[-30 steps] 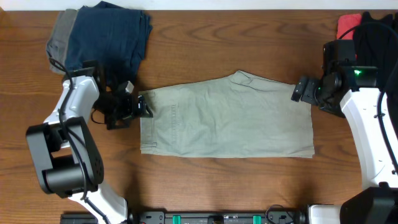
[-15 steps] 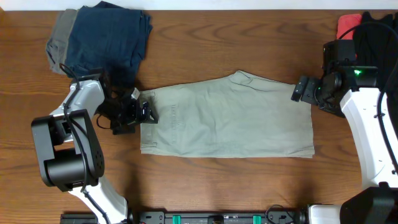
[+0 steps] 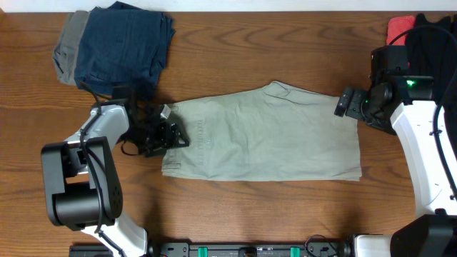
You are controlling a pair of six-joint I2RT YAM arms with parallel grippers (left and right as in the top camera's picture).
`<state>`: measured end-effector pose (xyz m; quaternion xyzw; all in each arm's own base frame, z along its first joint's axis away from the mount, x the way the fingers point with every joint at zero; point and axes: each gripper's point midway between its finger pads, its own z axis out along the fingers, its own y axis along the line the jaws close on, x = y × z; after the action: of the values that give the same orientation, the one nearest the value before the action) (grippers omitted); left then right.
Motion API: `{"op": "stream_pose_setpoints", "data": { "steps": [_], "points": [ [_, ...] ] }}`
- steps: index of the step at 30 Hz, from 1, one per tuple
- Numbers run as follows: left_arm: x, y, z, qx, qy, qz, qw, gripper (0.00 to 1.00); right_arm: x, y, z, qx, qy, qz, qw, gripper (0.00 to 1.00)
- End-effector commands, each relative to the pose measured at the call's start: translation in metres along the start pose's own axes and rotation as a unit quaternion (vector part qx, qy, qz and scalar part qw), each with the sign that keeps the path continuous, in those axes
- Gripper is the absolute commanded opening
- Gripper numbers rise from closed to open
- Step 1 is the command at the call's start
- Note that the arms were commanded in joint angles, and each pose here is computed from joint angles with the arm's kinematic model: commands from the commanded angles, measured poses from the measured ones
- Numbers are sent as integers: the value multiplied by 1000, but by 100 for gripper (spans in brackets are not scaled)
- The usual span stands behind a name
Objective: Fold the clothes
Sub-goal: 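Move the left gripper to the shorts' left waistband and grasp it, then lift the left edge and fold it rightward over the shorts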
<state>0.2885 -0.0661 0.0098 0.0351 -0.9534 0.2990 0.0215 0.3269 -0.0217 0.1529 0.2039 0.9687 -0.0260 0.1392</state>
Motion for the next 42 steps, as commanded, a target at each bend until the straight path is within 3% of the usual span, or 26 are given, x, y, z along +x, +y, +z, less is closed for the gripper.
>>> {"op": "stream_pose_setpoints", "data": {
  "steps": [1, 8, 14, 21, 34, 38, 42],
  "points": [
    [37, 30, 34, -42, 71, -40, 996, 58, -1, -1, -2, 0, -4, -3, 1000, 99],
    [33, 51, 27, -114, 61, -100, 986, 6, -1, -1, -2, 0, -4, -3, 1000, 99],
    [21, 57, 2, -172, 44, -136, 975, 6, -1, -1, -2, 0, -4, -3, 1000, 99],
    [1, 41, -60, -234, 21, -148, 961, 6, -1, -1, -2, 0, -4, -3, 1000, 99],
    [-7, -67, -223, -264, -118, -85, 953, 6, -1, -1, -2, 0, -4, -3, 1000, 99],
    [3, -97, -241, -266, -135, -47, 953, 6, -1, -1, -2, 0, -4, -3, 1000, 99],
    [16, -114, -229, -268, -108, -18, 957, 6, -1, -1, -2, 0, -4, -3, 1000, 99]
  ]
}}
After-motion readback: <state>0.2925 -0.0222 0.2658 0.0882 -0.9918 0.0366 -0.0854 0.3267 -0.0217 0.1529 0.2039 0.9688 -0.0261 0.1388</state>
